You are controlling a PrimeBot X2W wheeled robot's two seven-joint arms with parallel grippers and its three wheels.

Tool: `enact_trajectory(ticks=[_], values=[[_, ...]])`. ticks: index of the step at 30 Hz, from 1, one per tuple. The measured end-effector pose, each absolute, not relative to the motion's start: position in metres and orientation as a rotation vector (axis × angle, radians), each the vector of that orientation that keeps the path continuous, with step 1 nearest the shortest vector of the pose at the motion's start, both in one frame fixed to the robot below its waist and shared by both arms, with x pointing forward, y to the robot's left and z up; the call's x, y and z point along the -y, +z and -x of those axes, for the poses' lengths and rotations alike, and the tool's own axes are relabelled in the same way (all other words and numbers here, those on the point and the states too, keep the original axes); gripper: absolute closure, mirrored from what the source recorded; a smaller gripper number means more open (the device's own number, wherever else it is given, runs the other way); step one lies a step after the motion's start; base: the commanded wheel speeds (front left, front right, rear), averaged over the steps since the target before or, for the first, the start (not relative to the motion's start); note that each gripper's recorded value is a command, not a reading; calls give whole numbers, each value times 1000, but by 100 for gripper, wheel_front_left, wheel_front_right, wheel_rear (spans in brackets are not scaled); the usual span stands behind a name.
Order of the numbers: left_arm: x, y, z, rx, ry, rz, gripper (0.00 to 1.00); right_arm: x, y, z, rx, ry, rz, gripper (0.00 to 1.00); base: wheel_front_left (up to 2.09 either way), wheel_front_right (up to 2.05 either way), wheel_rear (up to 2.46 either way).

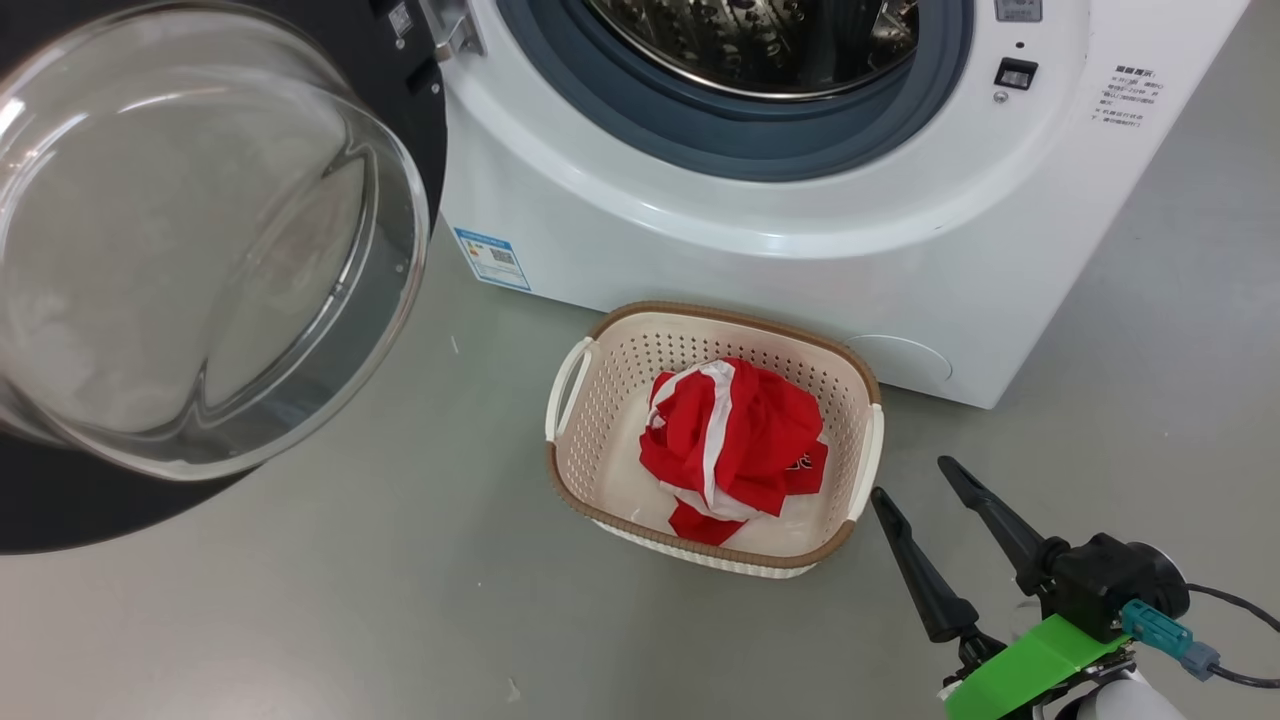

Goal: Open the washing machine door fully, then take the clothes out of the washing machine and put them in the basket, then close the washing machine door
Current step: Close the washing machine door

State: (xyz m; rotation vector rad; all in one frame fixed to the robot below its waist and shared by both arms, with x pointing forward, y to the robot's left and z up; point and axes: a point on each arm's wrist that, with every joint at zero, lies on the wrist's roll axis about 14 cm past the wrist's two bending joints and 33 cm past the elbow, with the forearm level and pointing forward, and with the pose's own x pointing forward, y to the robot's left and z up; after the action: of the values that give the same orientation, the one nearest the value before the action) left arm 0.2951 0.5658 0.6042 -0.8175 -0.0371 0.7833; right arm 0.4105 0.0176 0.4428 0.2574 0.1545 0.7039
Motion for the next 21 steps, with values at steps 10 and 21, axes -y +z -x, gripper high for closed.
enact_trajectory(ticks=[10, 21], values=[[-549, 575, -300, -146, 730, 914, 100, -16, 440, -412, -159, 700, -253, 0, 0, 0, 0], [-533, 576, -297, -284, 626, 899, 100, -18, 444, -412, -147, 707, -252, 0, 0, 0, 0]])
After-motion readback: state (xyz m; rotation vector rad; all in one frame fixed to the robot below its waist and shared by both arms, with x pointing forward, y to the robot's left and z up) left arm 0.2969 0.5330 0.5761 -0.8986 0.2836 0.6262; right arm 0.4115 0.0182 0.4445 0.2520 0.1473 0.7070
